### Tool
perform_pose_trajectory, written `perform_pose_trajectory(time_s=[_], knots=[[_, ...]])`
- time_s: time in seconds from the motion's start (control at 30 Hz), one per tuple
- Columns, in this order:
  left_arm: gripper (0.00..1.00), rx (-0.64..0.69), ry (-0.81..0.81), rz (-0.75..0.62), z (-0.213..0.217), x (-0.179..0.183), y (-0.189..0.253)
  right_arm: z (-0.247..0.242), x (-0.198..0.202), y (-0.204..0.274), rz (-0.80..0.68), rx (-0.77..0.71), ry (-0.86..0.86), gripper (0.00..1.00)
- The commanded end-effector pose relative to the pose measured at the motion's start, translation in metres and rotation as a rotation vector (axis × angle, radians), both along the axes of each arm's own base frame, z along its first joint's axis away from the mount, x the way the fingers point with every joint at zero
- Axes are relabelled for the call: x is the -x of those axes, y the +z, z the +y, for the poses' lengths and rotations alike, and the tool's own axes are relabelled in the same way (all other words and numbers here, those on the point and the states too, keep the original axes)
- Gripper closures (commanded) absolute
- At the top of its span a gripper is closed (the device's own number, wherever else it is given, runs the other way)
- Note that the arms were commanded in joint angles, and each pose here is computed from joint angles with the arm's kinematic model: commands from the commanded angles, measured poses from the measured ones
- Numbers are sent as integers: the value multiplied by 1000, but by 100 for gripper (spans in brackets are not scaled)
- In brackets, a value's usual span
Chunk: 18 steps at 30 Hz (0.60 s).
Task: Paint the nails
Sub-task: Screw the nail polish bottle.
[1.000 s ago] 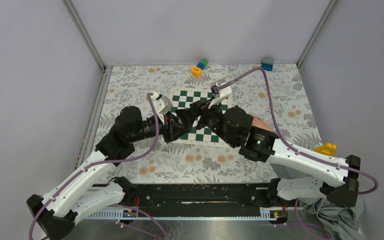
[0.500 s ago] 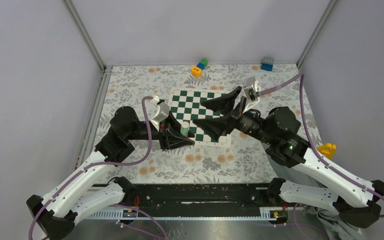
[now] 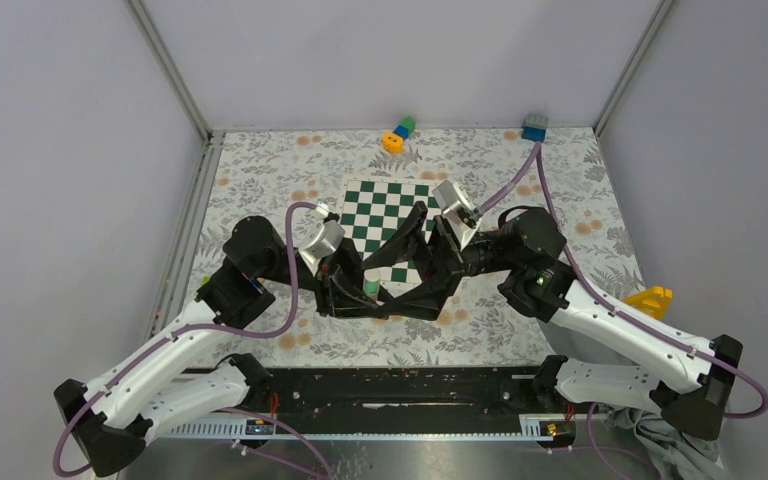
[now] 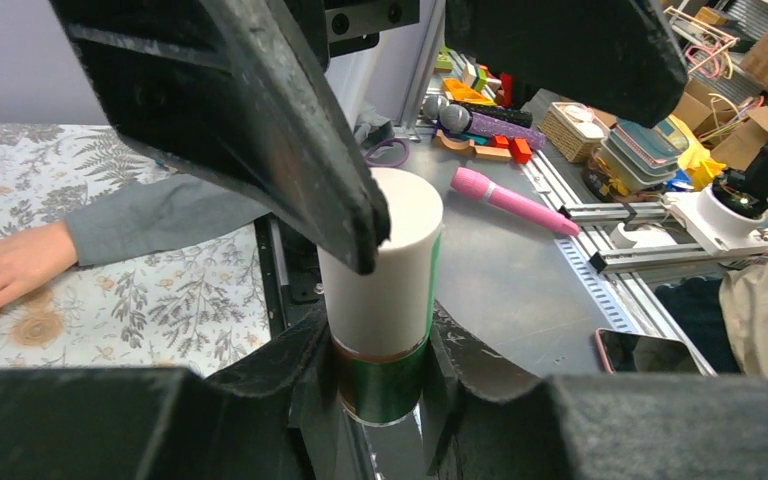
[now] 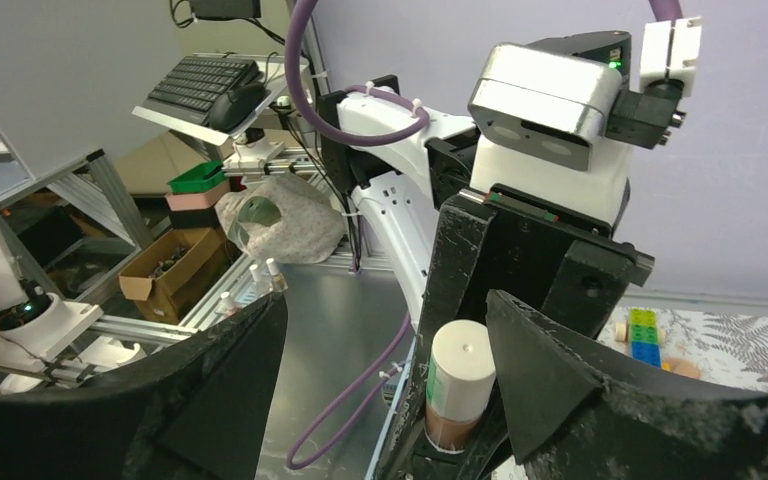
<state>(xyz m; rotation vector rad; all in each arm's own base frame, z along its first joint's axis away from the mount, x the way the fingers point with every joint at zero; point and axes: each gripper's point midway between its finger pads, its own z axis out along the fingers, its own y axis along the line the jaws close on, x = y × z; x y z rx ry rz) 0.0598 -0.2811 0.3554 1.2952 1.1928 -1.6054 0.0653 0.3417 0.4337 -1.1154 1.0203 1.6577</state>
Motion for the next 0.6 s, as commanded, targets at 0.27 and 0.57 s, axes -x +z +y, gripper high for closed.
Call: perform_pose_trajectory(time_s=[0.27, 0.57], knots=[[100, 54, -69, -53, 2, 12, 17, -1, 4, 10, -28, -42, 38, 23], [100, 56, -73, -55, 3, 13, 17, 4, -7, 2, -13, -32, -16, 22]])
